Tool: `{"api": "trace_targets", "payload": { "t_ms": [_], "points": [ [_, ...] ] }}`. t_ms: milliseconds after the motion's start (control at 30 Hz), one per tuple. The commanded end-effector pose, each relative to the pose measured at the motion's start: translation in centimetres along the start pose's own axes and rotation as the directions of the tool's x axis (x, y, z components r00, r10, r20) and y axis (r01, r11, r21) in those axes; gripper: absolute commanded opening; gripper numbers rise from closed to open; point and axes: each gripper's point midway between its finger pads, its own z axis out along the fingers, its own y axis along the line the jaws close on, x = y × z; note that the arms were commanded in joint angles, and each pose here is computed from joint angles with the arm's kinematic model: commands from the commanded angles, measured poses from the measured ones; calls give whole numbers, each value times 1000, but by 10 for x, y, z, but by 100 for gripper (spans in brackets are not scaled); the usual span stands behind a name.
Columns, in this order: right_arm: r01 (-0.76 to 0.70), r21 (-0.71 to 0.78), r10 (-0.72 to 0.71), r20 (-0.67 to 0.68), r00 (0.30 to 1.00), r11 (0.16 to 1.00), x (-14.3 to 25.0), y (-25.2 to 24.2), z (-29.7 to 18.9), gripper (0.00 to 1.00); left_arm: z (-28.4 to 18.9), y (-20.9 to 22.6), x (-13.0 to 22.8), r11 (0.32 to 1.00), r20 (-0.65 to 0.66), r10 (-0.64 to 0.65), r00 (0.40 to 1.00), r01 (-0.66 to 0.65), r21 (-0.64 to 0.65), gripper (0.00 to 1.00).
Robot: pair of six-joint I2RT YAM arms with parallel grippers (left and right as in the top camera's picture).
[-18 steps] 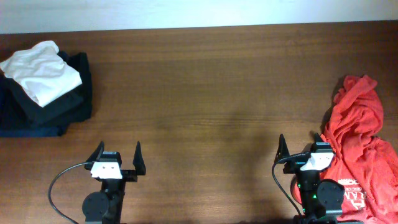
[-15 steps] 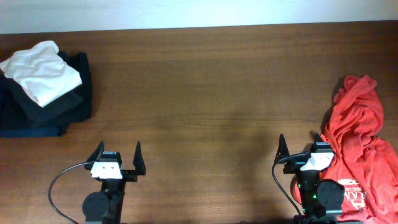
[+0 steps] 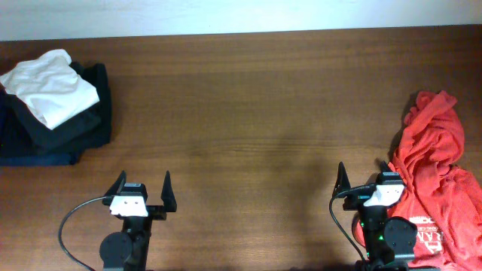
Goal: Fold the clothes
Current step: 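Reach the right gripper toward the crumpled orange t-shirt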
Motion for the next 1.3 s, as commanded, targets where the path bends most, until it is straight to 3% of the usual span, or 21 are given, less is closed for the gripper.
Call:
{"api": "trace_targets", "payload": {
  "t_ms": [0, 367, 633, 733, 800, 833, 867, 900, 967, 1100, 1167, 1200, 1233, 1267],
  "points": [
    [-3, 1, 3, -5, 1000, 1000, 2, 0, 0, 99, 0, 2, 2, 1000, -2, -6, 1000, 6, -10, 99],
    [-31, -28, 31, -16, 999, 999, 0, 6, -1, 99, 0, -7, 0, 999, 2, -7, 1000, 7, 46, 99],
    [-77, -28, 65, -288, 955, 997, -19, 13, -11, 99, -2, -16, -38, 996, -166, -23, 986, 37, 80, 99],
    [-88, 6, 76, -558, 826, 996, -17, 14, -2, 99, 11, -15, -43, 996, -322, -29, 946, 54, 69, 99],
    [-155, -47, 82, -681, 727, 987, -10, 30, 12, 99, 16, -20, -36, 993, -392, -31, 919, 72, 88, 99],
    [-148, 94, 170, -728, 664, 984, 9, 13, 13, 98, 16, -21, -34, 993, -401, -31, 916, 75, 93, 99],
    [-94, 417, 392, -722, 570, 904, 35, -29, -4, 99, 16, -21, -34, 993, -403, -31, 915, 75, 93, 99],
    [-51, 576, 518, -688, 509, 816, 52, -50, -18, 99, 16, -21, -34, 993, -403, -31, 915, 75, 93, 99],
    [20, 663, 612, -702, 364, 749, 88, -69, -28, 99, 16, -21, -34, 993, -403, -32, 915, 75, 93, 99],
    [149, 701, 668, -711, 218, 697, 136, -90, -34, 97, 16, -21, -34, 993, -403, -32, 915, 75, 93, 99],
    [194, 698, 671, -716, 193, 689, 154, -96, -31, 86, 16, -21, -34, 993, -403, -32, 915, 75, 93, 99],
    [196, 697, 671, -717, 190, 690, 158, -97, -29, 54, 16, -21, -34, 993, -403, -32, 915, 75, 93, 99],
    [192, 696, 670, -718, 189, 692, 160, -96, -27, 4, 16, -21, -34, 993, -403, -32, 915, 75, 93, 99],
    [163, 666, 642, -746, 176, 728, 161, -91, -23, 4, 16, -21, -34, 993, -403, -31, 915, 75, 93, 99]
  ]
}}
